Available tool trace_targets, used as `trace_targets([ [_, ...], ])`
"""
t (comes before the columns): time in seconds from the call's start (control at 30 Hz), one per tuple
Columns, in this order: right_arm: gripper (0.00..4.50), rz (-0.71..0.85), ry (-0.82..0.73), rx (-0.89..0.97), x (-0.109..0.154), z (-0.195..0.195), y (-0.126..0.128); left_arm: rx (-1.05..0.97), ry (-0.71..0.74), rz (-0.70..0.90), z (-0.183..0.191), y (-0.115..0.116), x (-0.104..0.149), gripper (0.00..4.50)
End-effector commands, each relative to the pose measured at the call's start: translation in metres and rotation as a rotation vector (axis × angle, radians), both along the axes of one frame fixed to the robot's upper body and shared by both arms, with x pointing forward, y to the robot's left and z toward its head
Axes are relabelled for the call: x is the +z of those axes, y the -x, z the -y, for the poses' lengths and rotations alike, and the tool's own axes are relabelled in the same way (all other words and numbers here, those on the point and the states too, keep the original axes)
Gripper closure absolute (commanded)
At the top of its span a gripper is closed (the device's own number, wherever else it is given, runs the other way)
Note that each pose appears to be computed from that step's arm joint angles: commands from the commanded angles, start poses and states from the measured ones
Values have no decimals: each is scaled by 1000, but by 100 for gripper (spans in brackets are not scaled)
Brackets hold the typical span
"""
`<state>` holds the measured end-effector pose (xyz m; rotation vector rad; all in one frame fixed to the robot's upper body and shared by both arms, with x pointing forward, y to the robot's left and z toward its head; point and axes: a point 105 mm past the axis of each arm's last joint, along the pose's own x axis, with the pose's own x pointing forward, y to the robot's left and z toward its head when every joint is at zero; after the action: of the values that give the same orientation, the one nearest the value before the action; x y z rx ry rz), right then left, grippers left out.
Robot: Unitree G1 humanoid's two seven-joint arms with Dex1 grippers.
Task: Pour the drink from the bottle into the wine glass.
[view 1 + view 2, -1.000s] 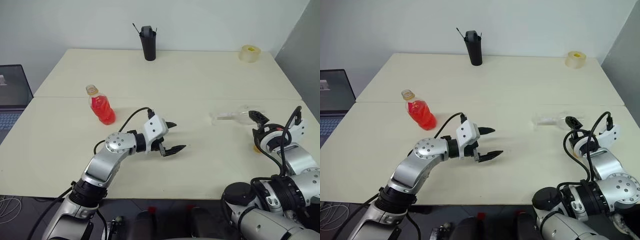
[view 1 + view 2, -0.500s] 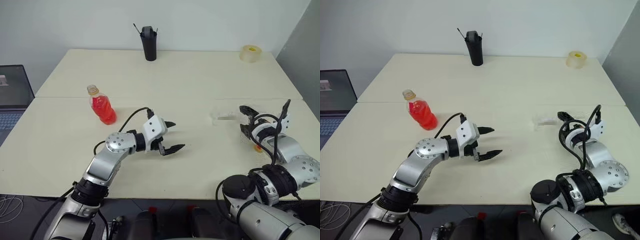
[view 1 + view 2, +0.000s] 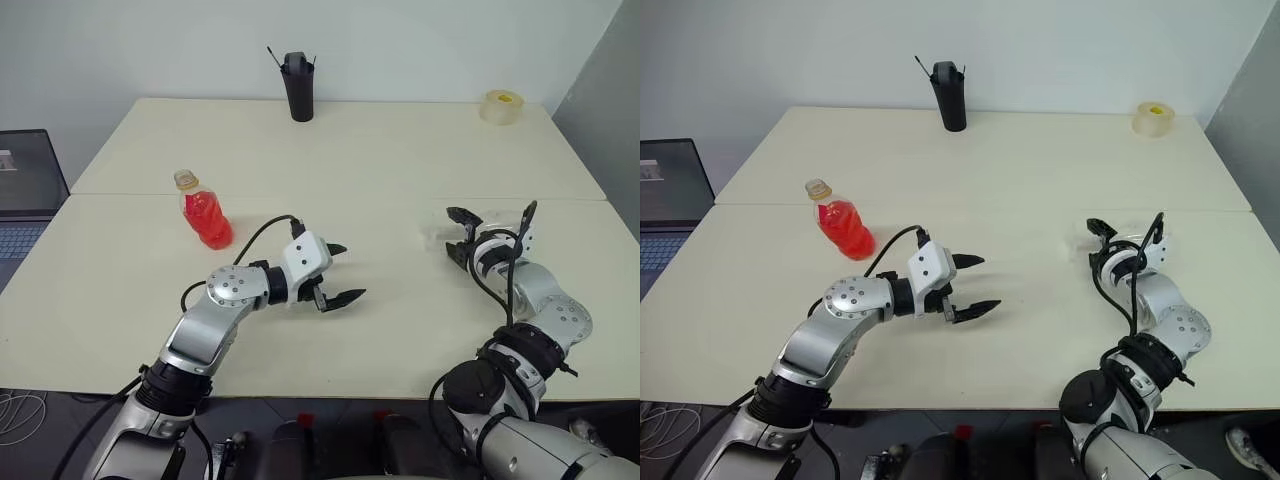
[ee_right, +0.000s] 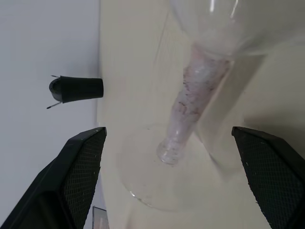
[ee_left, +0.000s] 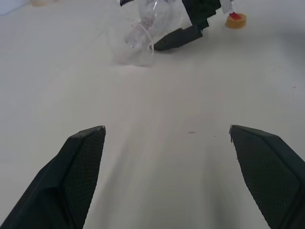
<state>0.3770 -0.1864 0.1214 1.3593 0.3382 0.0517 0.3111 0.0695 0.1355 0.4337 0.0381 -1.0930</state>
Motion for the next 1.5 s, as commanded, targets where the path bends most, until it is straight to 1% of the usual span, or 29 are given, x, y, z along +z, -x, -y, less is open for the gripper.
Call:
trace_targets([
  [0.03, 0, 12, -60, 17, -4, -14, 3, 16, 13, 47, -5, 1, 13, 2],
  [0.17, 0, -19, -80, -50, -11, -6, -3, 20, 12, 47, -4, 3, 14, 2],
  [0.3, 0, 4, -95, -100, -8, -4, -11, 22, 9, 49, -4, 3, 14, 2],
  [0.33, 37, 14, -100, -106, -8, -4, -13, 22, 9, 49, -4, 3, 14, 0],
  [0.37, 59, 17, -99, -113, -8, -4, -15, 22, 8, 50, -4, 3, 14, 0],
  [0.4, 92, 12, -88, -129, -10, -3, -17, 23, 8, 49, -4, 3, 14, 0],
  [0.47, 168, -25, -77, -204, -18, 7, -20, 25, 6, 50, -4, 3, 14, 0],
  [0.53, 233, -88, -34, -301, -31, 24, -20, 31, 2, 53, -6, 3, 14, 0],
  [0.6, 309, -108, -3, -343, -35, 32, -19, 39, -1, 54, -8, 3, 15, 0],
  [0.7, 407, -78, 55, -316, -26, 28, -22, 53, -2, 54, -10, 3, 14, 0],
  [0.73, 429, -47, 96, -284, -18, 21, -24, 59, -2, 55, -11, 3, 14, 0],
  [0.77, 433, -17, 139, -252, -10, 15, -26, 64, -1, 55, -12, 3, 14, 0],
  [0.83, 433, 88, 292, -160, 12, -5, -30, 81, 0, 56, -15, 4, 13, 0],
  [0.93, 433, 349, 592, 25, 51, -53, -30, 126, 0, 53, -27, 4, 11, 0],
  [1.0, 433, 572, 801, 134, 73, -88, -24, 170, -2, 50, -39, 4, 9, 0],
  [1.03, 433, 673, 890, 188, 77, -105, -19, 192, -6, 49, -45, 4, 8, 0],
  [1.13, 433, 909, 1086, 320, 71, -148, -8, 254, -25, 45, -64, 7, 2, 0],
  [1.2, 433, 1041, 1153, 408, 59, -174, 1, 293, -26, 43, -74, 10, 0, 0],
  [1.33, 433, 1143, 1160, 457, 43, -196, 8, 332, -12, 40, -80, 17, 0, 0],
  [1.5, 433, 1217, 1154, 529, 22, -219, 22, 388, 10, 25, -90, 27, 0, 0],
])
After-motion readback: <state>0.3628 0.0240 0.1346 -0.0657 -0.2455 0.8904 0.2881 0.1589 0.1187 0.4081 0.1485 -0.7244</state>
